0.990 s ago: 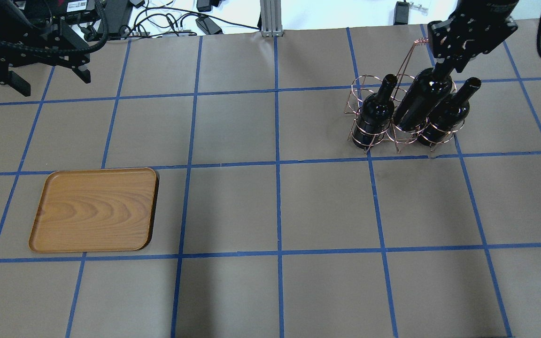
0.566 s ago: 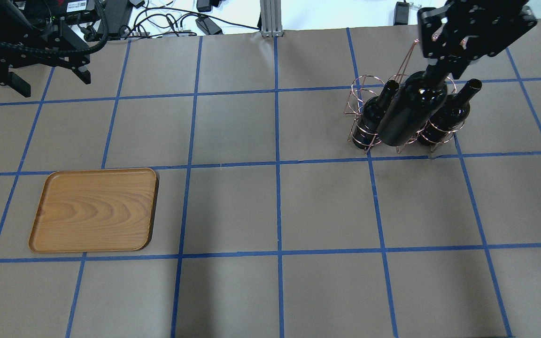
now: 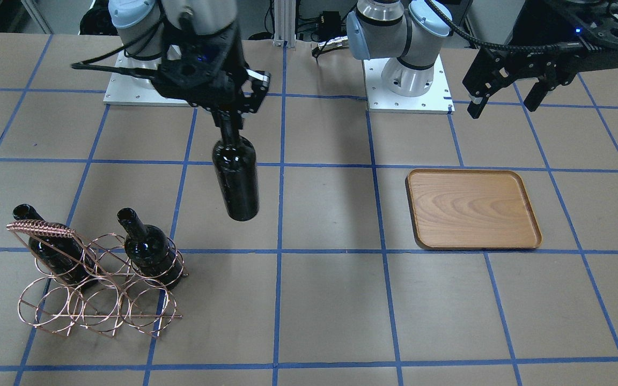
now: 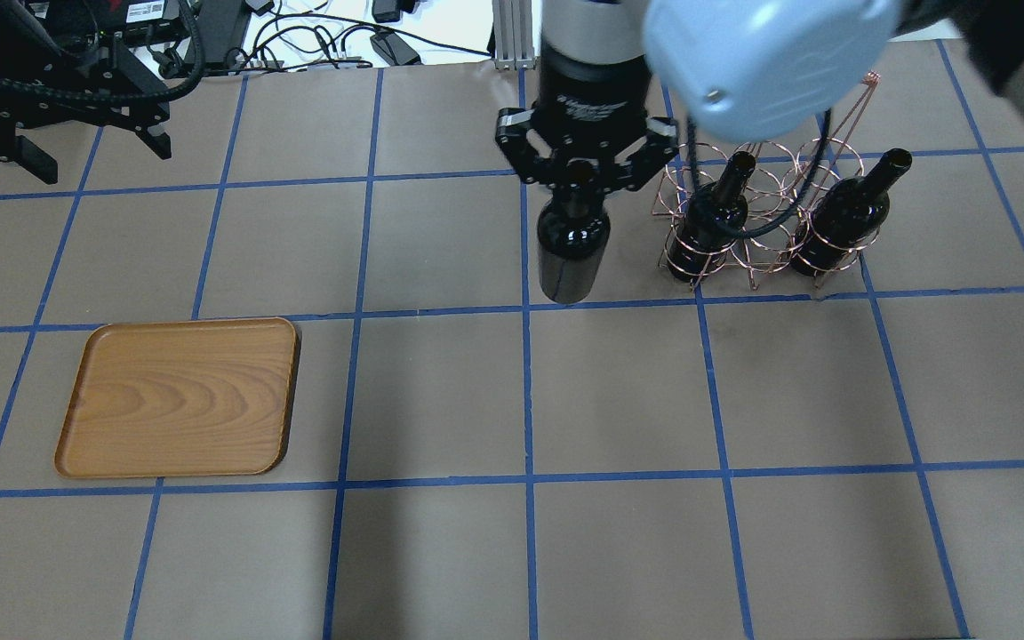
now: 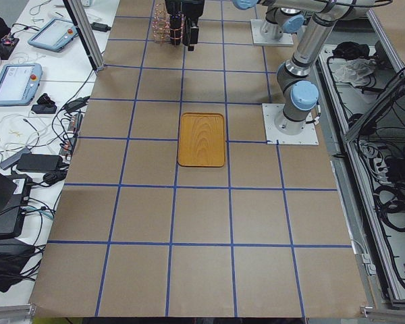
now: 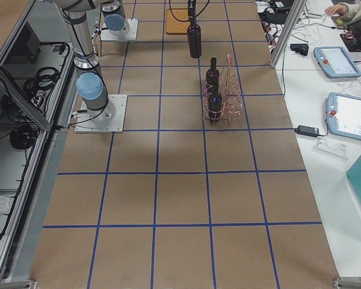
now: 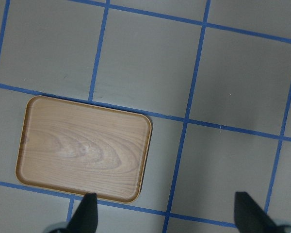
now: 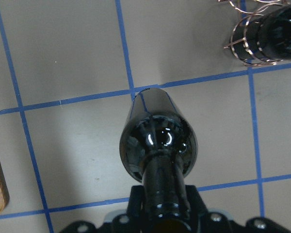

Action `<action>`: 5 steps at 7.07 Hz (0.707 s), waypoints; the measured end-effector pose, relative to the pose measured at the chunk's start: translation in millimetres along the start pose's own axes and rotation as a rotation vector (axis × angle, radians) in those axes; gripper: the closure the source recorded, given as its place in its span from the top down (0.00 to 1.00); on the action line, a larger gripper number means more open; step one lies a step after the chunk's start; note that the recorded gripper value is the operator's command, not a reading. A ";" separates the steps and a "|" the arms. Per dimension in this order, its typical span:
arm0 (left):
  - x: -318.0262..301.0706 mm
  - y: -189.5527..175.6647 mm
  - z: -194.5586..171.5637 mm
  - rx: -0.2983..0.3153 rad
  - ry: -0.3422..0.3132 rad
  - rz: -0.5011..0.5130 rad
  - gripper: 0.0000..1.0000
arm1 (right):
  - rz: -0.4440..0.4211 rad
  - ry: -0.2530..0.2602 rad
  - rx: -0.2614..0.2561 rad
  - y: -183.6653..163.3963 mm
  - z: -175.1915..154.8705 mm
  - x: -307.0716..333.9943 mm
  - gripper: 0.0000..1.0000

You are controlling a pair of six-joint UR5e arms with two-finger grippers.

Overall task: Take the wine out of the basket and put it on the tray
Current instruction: 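Lift the bottle out of the rack and carry it toward the tray, then set the bottle upright on the table and open the right gripper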

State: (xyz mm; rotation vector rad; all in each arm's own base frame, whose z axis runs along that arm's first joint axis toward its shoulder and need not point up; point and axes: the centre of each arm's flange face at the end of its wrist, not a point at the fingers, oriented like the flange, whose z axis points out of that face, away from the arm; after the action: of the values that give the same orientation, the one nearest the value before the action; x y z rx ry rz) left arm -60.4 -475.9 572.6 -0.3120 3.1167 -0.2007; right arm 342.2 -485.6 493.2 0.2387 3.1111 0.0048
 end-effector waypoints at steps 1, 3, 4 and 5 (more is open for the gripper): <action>-0.8 0.4 -0.2 -0.001 -0.005 0.000 1.00 | 0.018 0.000 -0.006 2.4 22.2 -23.9 0.22; -3.8 0.6 -0.5 -0.001 -0.032 0.019 1.00 | 0.015 0.005 -0.017 6.5 68.4 -55.9 0.28; -4.2 0.6 -0.5 -0.001 -0.038 0.026 1.00 | 0.001 0.005 -0.018 10.1 84.1 -66.6 0.29; -4.3 0.6 -0.6 0.000 -0.040 0.029 1.00 | -0.002 0.005 -0.018 11.8 91.4 -71.4 0.31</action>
State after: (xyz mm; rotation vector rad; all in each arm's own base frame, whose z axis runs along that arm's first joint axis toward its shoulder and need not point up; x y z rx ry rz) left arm -56.3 -474.4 573.1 -0.2670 3.0792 -0.1916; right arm 416.5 -484.7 403.4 0.2348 3.1152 0.0340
